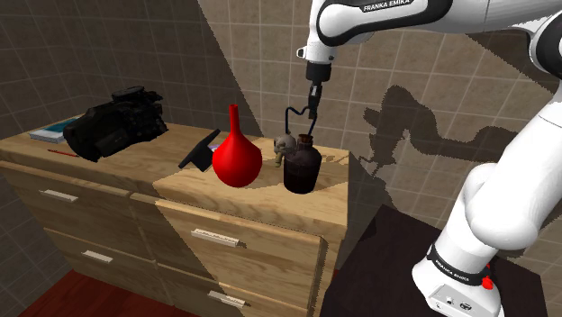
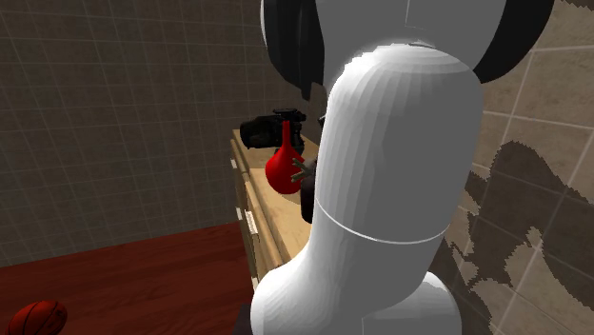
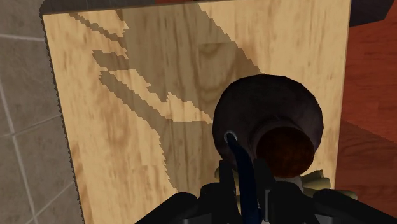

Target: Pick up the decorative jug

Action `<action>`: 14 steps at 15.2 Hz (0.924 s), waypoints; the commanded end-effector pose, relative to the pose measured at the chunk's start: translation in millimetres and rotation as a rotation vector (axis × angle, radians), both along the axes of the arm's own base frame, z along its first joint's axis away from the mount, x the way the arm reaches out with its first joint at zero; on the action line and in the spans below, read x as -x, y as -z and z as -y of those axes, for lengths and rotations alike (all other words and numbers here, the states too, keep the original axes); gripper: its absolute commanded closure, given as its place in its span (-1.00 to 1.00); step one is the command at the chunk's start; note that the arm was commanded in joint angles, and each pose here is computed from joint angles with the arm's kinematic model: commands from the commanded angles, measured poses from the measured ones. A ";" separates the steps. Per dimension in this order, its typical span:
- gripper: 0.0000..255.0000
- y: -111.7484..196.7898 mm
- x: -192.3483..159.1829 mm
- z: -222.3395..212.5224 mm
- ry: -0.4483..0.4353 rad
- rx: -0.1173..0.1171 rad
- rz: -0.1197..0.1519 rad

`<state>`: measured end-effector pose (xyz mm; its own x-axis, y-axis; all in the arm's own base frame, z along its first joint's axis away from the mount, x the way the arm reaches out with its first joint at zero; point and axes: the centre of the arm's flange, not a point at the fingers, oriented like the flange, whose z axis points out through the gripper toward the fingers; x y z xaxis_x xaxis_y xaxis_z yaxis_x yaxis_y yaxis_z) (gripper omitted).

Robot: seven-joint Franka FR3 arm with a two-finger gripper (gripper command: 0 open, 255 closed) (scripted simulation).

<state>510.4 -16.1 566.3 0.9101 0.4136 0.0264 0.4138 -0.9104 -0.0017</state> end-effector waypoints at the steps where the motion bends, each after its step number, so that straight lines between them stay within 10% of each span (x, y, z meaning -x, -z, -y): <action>1: 1.00 0.2 -0.1 -0.4 -0.001 0.000 0.000; 14: 1.00 -63.0 -0.2 -0.1 -0.001 0.000 0.000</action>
